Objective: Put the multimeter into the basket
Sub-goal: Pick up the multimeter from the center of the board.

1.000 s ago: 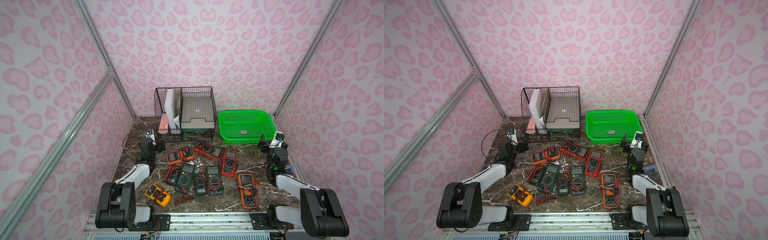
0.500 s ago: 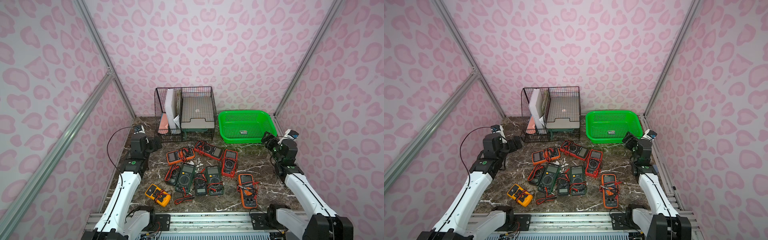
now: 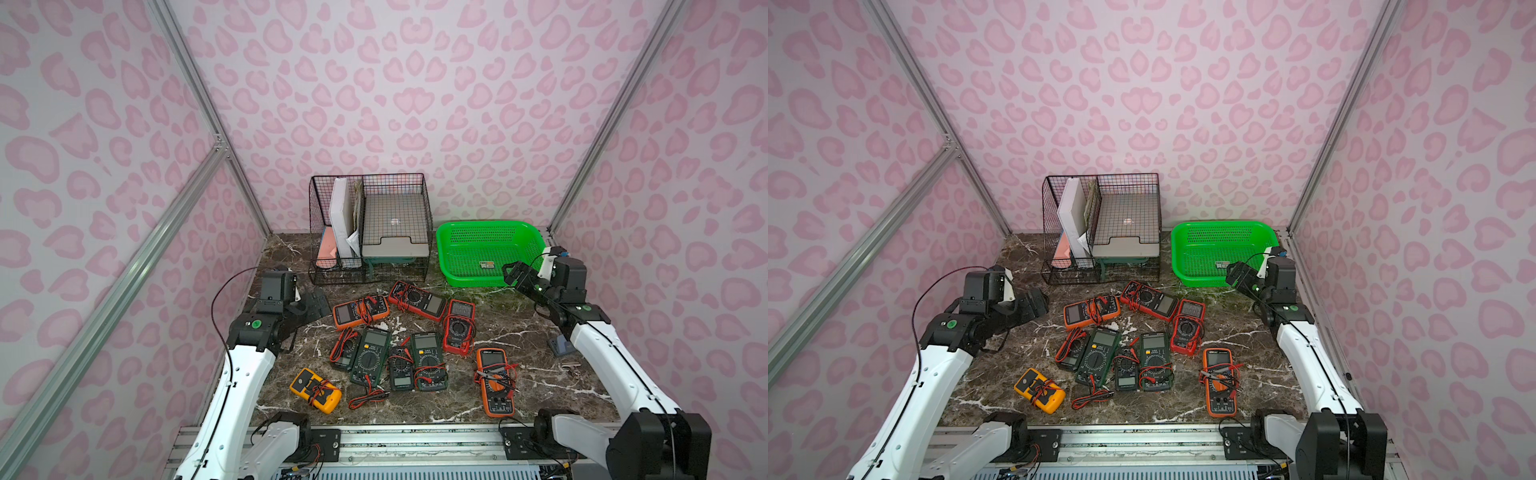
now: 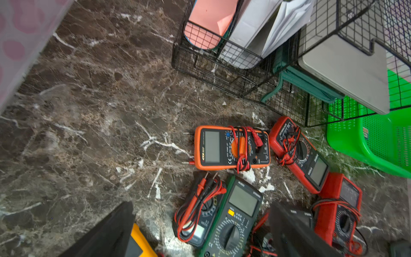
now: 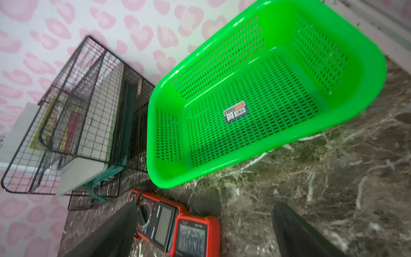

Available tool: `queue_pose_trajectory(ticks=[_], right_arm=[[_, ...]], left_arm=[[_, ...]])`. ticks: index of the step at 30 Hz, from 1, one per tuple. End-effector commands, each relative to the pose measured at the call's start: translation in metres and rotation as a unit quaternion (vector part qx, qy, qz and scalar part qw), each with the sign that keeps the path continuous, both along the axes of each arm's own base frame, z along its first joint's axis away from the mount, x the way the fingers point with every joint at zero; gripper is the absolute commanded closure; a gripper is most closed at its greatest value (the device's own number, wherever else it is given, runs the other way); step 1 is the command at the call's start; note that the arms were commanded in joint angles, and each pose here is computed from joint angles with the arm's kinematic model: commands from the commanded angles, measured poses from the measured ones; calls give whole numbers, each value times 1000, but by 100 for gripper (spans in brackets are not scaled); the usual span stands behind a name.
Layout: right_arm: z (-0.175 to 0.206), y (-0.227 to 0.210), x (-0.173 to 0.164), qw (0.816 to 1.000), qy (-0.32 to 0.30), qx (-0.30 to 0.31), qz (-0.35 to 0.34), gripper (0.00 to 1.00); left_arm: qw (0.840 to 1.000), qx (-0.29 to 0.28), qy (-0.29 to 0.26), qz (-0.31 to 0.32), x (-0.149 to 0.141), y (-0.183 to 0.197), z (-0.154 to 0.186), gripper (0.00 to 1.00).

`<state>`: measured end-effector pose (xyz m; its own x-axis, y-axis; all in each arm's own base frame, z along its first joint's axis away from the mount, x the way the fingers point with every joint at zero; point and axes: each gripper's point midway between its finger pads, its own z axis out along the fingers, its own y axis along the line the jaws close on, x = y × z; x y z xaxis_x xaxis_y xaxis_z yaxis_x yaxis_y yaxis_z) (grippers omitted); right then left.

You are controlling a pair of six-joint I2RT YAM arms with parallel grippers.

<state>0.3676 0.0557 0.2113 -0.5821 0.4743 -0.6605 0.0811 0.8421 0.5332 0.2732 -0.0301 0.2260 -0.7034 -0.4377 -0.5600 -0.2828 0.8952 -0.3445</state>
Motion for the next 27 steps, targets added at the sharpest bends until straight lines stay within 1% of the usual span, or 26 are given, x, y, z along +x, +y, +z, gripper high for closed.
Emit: queue_pose_trajectory(ticks=[1, 3, 5, 9, 13, 18, 24, 27], right_arm=[[-28, 13, -33, 996, 81, -22, 42, 4], [-33, 15, -47, 994, 97, -22, 43, 6], [-39, 17, -63, 992, 117, -24, 48, 6], [-51, 23, -98, 983, 159, -53, 69, 5], [-64, 31, -133, 975, 197, -69, 80, 5], [-84, 33, -175, 964, 242, -81, 77, 4], [-108, 32, -207, 953, 282, -86, 75, 4], [-110, 35, -212, 952, 283, -87, 82, 2]], left_arm=[[999, -32, 37, -8, -14, -13, -7, 2], [998, -41, 45, -11, -18, -19, -8, 2], [997, -51, 48, -16, -21, -25, -10, 2], [996, -69, 58, -25, -26, -35, -15, 1], [994, -80, 67, -38, -25, -47, -21, 2], [991, -91, 73, -61, -19, -65, -26, 1], [989, -94, 71, -91, -12, -91, -30, 2], [987, -93, 81, -107, -10, -104, -35, 2]])
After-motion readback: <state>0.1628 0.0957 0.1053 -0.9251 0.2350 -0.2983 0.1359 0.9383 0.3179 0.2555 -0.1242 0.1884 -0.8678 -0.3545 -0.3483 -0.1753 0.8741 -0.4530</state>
